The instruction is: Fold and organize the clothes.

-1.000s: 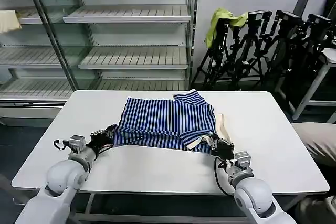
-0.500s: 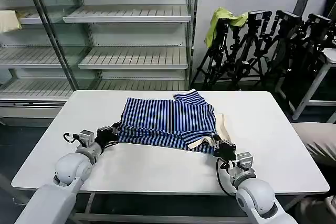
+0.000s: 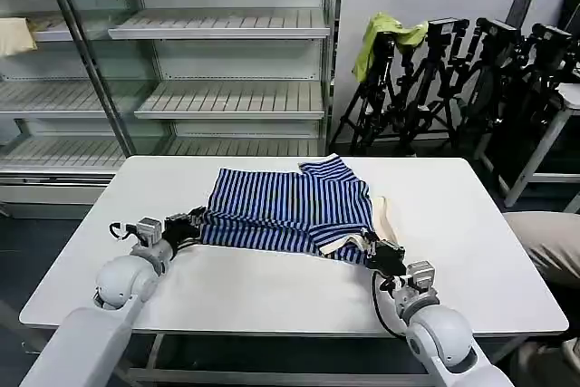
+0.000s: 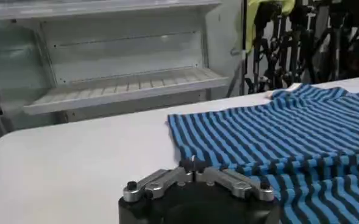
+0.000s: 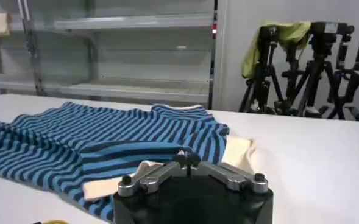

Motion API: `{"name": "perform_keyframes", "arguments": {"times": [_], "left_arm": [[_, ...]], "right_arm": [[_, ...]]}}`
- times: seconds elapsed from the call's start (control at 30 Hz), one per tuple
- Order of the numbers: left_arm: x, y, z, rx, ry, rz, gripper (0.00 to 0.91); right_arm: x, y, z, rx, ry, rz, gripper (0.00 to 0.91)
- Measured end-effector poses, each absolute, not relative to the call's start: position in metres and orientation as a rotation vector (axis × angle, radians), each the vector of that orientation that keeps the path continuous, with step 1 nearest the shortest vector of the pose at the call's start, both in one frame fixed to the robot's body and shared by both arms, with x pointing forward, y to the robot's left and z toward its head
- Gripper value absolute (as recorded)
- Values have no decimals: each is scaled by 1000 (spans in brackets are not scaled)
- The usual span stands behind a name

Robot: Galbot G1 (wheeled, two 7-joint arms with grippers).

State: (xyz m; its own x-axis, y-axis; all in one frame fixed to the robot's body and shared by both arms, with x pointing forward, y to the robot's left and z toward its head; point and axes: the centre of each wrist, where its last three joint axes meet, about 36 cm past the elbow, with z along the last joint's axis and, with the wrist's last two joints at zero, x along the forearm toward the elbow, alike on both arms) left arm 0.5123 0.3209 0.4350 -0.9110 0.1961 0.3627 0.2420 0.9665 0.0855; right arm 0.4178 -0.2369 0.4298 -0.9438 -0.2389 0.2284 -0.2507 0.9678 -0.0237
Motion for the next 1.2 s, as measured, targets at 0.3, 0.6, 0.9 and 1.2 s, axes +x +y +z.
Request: {"name": "perform_keyframes", "arguments": {"times": [0.3, 0.6, 0.9, 1.2], "left_arm": [[516, 324, 436, -304, -2769, -214, 907], [512, 332, 448, -264, -2815, -224, 907], [472, 328, 461, -279, -2835, -211, 907], [440, 315, 448, -285, -2738, -185, 907]], "right_arm": [[422, -242, 428, 334, -2879, 88, 907], [415, -249, 440, 339, -2884, 97, 907], [388, -247, 457, 350, -2898, 88, 907], [367, -239, 451, 281, -2848, 65, 907]]}}
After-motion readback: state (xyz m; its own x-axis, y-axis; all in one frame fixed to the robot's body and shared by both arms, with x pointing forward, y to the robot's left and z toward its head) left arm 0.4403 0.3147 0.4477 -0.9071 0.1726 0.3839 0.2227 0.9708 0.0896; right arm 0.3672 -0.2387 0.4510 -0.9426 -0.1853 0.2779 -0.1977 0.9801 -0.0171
